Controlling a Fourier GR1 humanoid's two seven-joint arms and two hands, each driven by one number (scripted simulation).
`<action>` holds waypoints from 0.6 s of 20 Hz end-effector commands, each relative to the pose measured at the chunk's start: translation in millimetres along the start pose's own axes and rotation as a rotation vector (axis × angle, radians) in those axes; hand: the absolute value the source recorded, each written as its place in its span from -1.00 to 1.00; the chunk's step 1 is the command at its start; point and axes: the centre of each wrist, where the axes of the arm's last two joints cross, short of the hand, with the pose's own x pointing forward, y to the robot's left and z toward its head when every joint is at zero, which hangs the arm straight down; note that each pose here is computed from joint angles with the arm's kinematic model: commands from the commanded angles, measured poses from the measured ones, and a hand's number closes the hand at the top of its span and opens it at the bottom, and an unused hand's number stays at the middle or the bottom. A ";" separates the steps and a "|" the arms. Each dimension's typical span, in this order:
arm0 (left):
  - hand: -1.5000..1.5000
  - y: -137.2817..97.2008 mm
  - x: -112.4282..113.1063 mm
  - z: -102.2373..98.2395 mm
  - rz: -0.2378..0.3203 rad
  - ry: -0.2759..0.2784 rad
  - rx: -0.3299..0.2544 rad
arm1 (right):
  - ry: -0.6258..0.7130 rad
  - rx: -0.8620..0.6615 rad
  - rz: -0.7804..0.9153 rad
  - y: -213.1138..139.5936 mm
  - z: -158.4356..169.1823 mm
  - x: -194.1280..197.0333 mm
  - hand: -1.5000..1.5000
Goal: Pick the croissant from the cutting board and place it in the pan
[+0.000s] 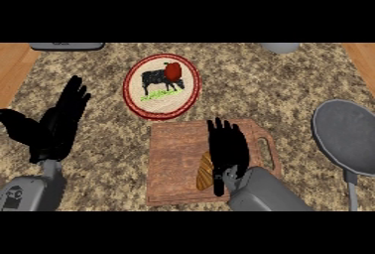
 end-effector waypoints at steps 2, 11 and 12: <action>0.00 -1.9 -6.0 5.4 0.007 0.011 0.001 | 0.105 0.021 0.026 35.7 -35.2 -20.9 -1.00; 0.00 13.0 3.0 -7.6 0.004 -0.008 -0.005 | 0.067 0.035 -0.047 13.9 -33.4 17.6 -1.00; 0.00 23.8 -7.5 14.4 -0.015 -0.010 0.019 | 0.081 0.033 -0.041 22.8 -34.8 5.8 -1.00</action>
